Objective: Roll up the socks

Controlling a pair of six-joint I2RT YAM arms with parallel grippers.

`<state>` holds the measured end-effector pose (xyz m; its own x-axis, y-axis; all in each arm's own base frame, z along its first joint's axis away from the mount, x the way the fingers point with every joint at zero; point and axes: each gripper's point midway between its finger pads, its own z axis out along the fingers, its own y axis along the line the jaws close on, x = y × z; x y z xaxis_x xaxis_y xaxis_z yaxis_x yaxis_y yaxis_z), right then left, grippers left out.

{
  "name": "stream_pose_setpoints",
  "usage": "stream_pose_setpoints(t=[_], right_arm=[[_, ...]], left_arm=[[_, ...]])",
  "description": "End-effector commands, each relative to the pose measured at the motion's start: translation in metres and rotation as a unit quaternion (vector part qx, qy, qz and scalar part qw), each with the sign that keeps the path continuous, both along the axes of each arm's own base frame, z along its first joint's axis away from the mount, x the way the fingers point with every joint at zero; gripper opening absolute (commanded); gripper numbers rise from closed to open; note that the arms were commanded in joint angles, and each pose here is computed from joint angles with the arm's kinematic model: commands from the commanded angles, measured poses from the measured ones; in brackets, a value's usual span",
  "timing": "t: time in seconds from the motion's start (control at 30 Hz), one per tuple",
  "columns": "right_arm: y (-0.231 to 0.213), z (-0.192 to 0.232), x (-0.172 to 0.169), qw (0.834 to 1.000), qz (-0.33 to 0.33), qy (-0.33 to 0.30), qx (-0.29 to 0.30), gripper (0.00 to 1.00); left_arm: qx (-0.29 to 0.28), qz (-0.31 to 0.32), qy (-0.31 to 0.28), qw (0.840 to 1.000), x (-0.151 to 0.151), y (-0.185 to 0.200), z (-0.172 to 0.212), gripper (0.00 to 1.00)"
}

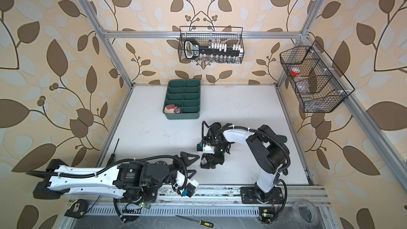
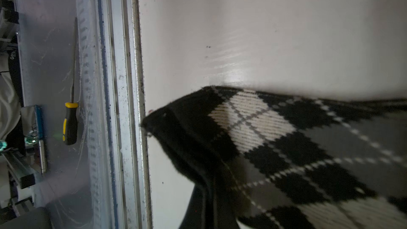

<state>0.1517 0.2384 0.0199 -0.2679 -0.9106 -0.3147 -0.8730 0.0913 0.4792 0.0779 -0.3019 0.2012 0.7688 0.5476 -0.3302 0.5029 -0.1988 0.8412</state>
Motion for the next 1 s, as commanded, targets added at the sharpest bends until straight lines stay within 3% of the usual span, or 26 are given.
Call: stream_pose_setpoints(t=[0.0, 0.3, 0.43, 0.73, 0.97], right_arm=[[-0.002, 0.008, -0.008, 0.999, -0.002, 0.04, -0.002, 0.0], [-0.005, 0.004, -0.002, 0.998, -0.017, 0.056, -0.011, 0.0], [-0.005, 0.001, -0.002, 0.998, -0.016, 0.064, -0.016, 0.0], [-0.005, 0.003, -0.001, 0.997, -0.018, 0.072, -0.007, 0.0], [-0.006, 0.003, 0.001, 0.997, -0.023, 0.067, -0.01, 0.0]], left_arm=[[0.038, 0.007, -0.01, 0.999, -0.006, 0.0, -0.035, 0.75], [0.102, 0.015, 0.003, 0.995, -0.013, -0.006, -0.105, 0.75], [0.092, 0.044, -0.001, 0.995, -0.006, -0.019, -0.114, 0.71], [0.085, 0.041, -0.049, 0.994, 0.004, -0.037, -0.129, 0.58], [0.096, 0.065, -0.024, 0.993, 0.029, -0.032, -0.138, 0.54]])
